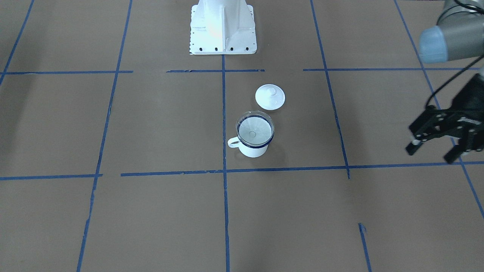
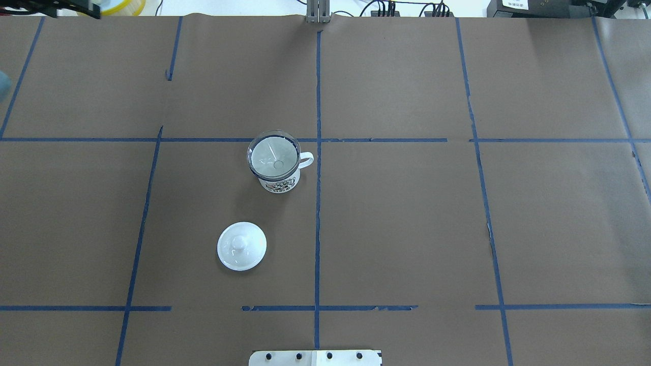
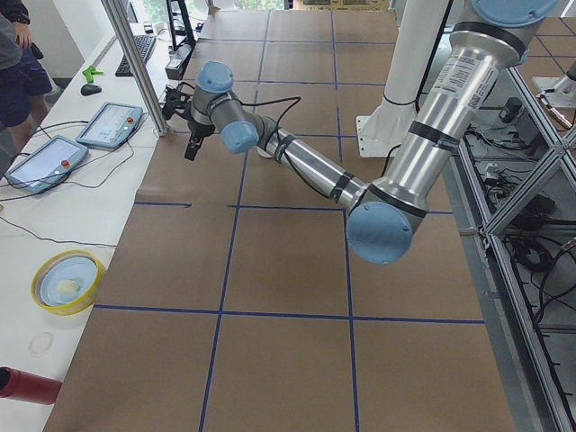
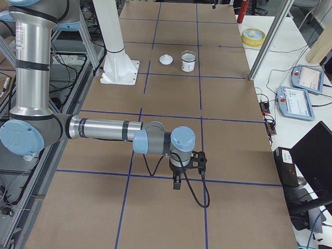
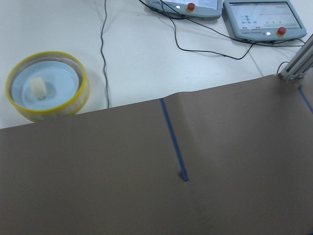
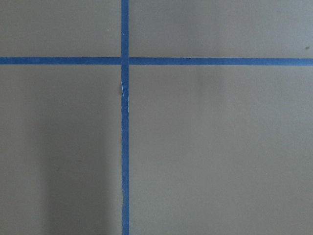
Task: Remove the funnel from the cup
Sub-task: 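Move the left gripper over the white mug toward the glass funnel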
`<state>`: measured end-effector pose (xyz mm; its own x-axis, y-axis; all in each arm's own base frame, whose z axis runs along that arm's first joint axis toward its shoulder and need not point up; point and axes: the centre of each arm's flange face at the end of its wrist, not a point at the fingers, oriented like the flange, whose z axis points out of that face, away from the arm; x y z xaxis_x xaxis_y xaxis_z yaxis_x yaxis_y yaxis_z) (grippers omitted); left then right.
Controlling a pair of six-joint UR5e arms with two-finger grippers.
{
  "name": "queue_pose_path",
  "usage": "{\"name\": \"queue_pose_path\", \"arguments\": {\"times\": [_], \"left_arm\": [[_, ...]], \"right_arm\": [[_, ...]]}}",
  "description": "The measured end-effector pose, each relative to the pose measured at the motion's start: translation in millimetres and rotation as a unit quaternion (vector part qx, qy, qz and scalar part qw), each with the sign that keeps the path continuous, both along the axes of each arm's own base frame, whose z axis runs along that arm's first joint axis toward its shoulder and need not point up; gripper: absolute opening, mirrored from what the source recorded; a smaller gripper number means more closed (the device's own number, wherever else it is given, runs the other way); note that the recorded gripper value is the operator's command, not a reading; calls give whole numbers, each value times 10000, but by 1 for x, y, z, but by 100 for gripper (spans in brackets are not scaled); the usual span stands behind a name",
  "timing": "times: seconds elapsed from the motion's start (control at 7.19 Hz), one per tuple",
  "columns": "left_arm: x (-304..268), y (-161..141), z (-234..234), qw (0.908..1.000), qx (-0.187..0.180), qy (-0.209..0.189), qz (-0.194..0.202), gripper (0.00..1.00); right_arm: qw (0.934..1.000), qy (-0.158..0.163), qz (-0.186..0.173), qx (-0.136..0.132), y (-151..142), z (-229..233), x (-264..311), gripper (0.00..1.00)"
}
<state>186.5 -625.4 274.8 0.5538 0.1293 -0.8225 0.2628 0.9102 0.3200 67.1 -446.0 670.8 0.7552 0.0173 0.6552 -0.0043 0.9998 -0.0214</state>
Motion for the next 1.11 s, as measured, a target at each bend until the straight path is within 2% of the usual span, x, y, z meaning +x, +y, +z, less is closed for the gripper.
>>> {"name": "queue_pose_path", "arguments": {"times": [0.14,0.28,0.56,0.83,1.11], "left_arm": [[56,3,-52,9980,-631,86,-19,100],[101,12,-97,9917,-1271,178,-76,100],[183,22,-157,9732,-2290,161,-133,100],[265,32,-172,9573,-2887,-124,-64,92],[320,49,-166,9497,-3106,-394,-43,81]], "right_arm": [[10000,0,0,0,0,0,0,100],[10000,0,0,-1,0,0,0,100],[10000,0,0,-1,0,0,0,100],[10000,0,0,-1,0,0,0,100],[10000,0,0,-1,0,0,0,100]]}}
